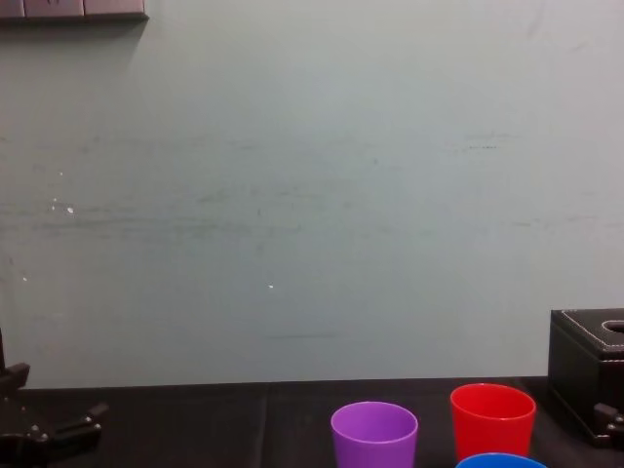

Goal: Stack the three plastic cups sequentially using one hand.

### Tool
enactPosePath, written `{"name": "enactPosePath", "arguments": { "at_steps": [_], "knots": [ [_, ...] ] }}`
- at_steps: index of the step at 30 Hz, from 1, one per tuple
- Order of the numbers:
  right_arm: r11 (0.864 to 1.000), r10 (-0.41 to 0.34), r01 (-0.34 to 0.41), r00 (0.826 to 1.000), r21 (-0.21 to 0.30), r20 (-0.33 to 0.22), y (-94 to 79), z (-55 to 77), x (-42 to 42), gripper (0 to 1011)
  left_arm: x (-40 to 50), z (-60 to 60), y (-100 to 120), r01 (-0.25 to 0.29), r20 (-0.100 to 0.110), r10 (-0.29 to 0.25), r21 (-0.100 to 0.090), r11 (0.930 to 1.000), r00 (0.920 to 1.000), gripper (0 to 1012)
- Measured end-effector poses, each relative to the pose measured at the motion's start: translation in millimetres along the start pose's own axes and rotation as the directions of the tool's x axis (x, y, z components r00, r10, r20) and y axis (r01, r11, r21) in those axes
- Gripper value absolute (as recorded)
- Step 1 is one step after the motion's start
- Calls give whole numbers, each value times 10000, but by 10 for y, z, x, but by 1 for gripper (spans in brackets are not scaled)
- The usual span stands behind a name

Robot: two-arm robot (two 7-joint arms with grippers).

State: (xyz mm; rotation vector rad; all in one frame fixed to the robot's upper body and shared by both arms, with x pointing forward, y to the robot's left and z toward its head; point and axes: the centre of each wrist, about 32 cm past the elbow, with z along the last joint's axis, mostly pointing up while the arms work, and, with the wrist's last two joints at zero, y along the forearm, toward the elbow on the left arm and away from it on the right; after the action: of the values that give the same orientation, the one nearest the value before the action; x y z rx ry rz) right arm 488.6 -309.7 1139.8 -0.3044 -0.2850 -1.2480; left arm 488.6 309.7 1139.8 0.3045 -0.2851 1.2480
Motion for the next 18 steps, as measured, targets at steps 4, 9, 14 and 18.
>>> {"name": "enactPosePath", "arguments": {
  "at_steps": [4, 9, 14, 18],
  "knots": [
    [10000, 0, 0, 10000, 0, 0, 0, 0, 0, 1004, 0, 0, 0, 0, 0, 0, -1, 10000, 10000, 1005],
    [10000, 0, 0, 10000, 1, 0, 0, 0, 0, 1004, 0, 0, 0, 0, 0, 0, 0, 10000, 10000, 1005],
    [10000, 0, 0, 10000, 0, 0, 0, 0, 0, 1004, 0, 0, 0, 0, 0, 0, -1, 10000, 10000, 1005],
    [10000, 1, -1, 10000, 0, 0, 0, 0, 0, 1004, 0, 0, 0, 0, 0, 0, 0, 10000, 10000, 1005]
  ]
}}
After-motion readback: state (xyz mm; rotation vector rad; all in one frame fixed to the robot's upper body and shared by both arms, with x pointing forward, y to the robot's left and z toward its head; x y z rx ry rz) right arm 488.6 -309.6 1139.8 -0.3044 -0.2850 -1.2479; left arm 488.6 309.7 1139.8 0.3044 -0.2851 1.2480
